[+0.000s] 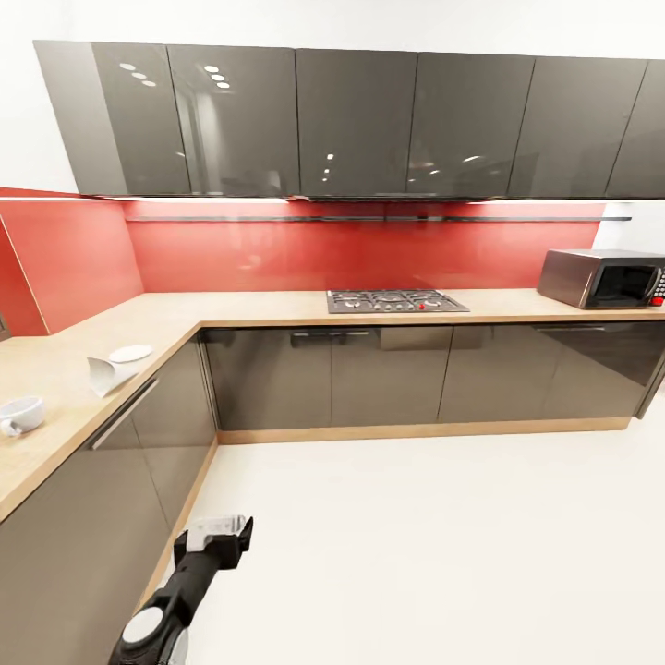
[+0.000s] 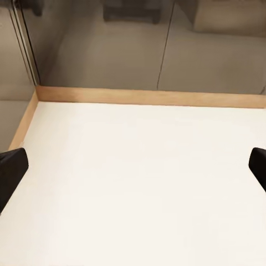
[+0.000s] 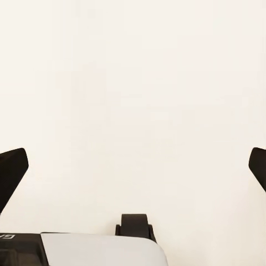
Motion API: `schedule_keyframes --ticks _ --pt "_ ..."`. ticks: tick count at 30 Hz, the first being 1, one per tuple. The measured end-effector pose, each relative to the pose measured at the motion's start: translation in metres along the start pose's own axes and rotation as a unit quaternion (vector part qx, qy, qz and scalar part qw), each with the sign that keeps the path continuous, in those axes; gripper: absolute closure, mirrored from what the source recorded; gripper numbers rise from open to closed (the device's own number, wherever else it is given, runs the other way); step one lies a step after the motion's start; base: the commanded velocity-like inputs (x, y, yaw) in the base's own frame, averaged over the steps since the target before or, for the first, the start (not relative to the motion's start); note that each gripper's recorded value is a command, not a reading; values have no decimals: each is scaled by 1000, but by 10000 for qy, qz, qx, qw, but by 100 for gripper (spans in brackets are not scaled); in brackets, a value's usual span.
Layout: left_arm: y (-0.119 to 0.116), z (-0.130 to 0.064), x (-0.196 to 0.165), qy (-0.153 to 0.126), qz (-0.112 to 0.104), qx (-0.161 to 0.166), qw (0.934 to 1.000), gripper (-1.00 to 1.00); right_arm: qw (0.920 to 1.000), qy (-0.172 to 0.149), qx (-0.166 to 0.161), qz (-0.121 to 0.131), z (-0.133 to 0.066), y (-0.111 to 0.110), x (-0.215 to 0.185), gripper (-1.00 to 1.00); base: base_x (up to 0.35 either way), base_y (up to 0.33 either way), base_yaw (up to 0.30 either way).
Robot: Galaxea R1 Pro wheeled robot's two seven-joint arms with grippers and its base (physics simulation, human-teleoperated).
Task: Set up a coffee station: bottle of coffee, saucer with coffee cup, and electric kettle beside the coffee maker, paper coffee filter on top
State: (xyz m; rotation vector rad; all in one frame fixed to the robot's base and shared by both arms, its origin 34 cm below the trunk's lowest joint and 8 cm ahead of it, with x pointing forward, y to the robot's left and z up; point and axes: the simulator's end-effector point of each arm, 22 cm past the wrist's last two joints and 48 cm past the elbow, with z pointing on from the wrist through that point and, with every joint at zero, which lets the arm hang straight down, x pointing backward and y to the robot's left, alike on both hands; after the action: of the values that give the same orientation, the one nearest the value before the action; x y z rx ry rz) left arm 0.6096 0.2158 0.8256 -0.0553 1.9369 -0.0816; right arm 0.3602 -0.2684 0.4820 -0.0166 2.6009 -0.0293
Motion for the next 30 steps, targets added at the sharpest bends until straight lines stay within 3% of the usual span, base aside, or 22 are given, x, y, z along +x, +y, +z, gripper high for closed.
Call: schedule_keyframes --ticks 3,5,8,11,16,18,19,22,25,26,30 --pt "21 2 -7 -57 49 -164 9998 -100 10000 -2 2 0 0 0 0 -100 0 0 0" --pt "59 7 -29 -237 159 -416 9987 -100 10000 -2 5 -1 0 0 0 -100 0 0 0" --pt "78 12 -59 -467 347 -254 9980 -100 10000 24 6 0 0 0 2 -100 0 0 0" --pt "118 11 -84 -540 839 -390 9942 -100 9999 133 4 -5 -2 0 13 -100 0 0 0" --pt "136 19 -106 -332 947 -505 9937 -100 9999 151 4 -2 -2 0 15 -100 0 0 0" --pt "134 21 -113 -321 964 -481 9937 -100 9999 153 4 -1 -2 0 15 -100 0 0 0" --pt "129 26 -136 -448 988 -434 9931 -100 9999 159 1 1 -2 1 16 -100 0 0 0" --pt "138 27 -154 -569 920 -495 9929 -100 9999 162 2 -3 -2 0 16 -100 0 0 0" --pt "174 18 -171 -743 549 -701 9933 -100 9999 163 3 -9 -2 0 16 -100 0 0 0" --pt "191 12 -177 -838 326 -739 9932 -100 9999 161 5 -9 -2 0 16 -100 0 0 0" --pt "212 0 -185 -1006 -49 -646 9928 -100 9999 156 9 -7 -2 0 15 -100 0 0 0"
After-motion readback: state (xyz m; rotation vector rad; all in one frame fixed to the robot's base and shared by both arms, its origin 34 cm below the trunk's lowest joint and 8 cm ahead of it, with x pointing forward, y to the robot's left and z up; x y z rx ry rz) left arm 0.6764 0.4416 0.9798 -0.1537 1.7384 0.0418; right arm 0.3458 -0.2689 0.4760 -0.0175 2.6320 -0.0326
